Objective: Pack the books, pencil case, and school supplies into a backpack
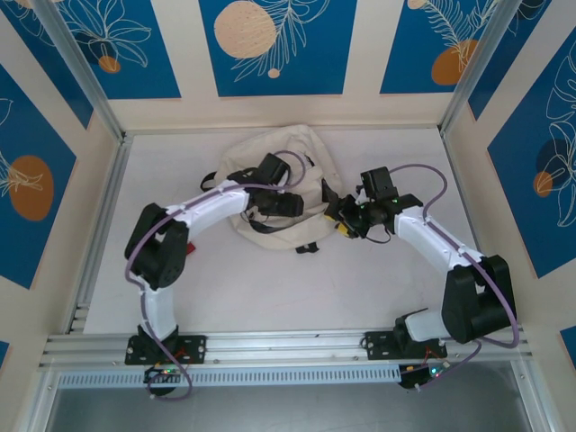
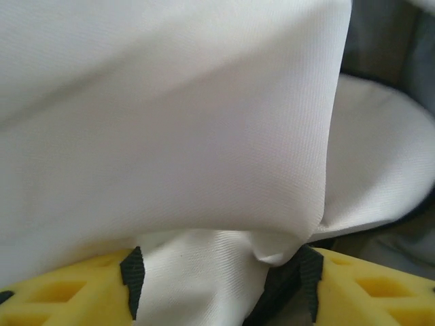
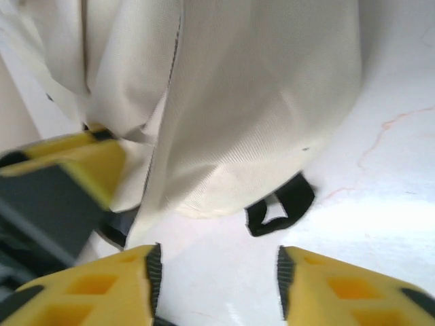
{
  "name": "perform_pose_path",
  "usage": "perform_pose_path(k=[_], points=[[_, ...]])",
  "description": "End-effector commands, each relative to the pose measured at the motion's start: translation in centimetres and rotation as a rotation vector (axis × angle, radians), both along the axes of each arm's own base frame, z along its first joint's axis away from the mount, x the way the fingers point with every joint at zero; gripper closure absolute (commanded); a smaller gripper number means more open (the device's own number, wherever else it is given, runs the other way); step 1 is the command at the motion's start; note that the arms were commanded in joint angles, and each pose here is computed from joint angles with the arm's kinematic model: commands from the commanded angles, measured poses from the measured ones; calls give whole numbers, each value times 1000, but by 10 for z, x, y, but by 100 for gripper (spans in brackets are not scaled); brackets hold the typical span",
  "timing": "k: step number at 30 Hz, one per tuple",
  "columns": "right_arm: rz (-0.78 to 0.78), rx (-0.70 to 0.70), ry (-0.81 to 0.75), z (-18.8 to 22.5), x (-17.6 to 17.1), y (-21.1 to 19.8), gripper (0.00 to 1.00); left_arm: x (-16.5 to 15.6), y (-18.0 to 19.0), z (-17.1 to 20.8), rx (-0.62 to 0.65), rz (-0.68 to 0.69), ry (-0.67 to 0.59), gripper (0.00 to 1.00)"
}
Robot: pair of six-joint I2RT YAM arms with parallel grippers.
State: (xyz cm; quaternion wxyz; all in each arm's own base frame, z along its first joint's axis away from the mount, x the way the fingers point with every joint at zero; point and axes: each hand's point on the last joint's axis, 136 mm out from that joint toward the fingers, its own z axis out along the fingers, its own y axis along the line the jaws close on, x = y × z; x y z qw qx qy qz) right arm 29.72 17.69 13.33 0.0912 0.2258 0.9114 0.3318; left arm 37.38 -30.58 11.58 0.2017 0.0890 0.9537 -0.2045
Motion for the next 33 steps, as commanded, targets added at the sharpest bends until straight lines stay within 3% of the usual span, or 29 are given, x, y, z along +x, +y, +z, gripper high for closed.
perform_pose_path(k=[1,8,11,16,20,27,33], points=[[63,-132,-83,20,-1,-1,44,11,32,47,-82,90,-62,32],[264,-266,-205,41,15,56,44,-7,104,23,-83,304,6,29],[350,-224,-214,40,22,98,45,-23,112,8,-120,343,50,30],[424,-115,-143,9,34,156,58,-41,108,-18,-208,377,141,33],[431,-97,-51,-27,32,169,66,-52,109,-41,-220,397,199,42],[421,-153,72,-75,9,153,67,-68,119,-70,-175,402,234,64],[465,-167,-11,-56,18,161,68,-67,121,-64,-188,375,213,66]])
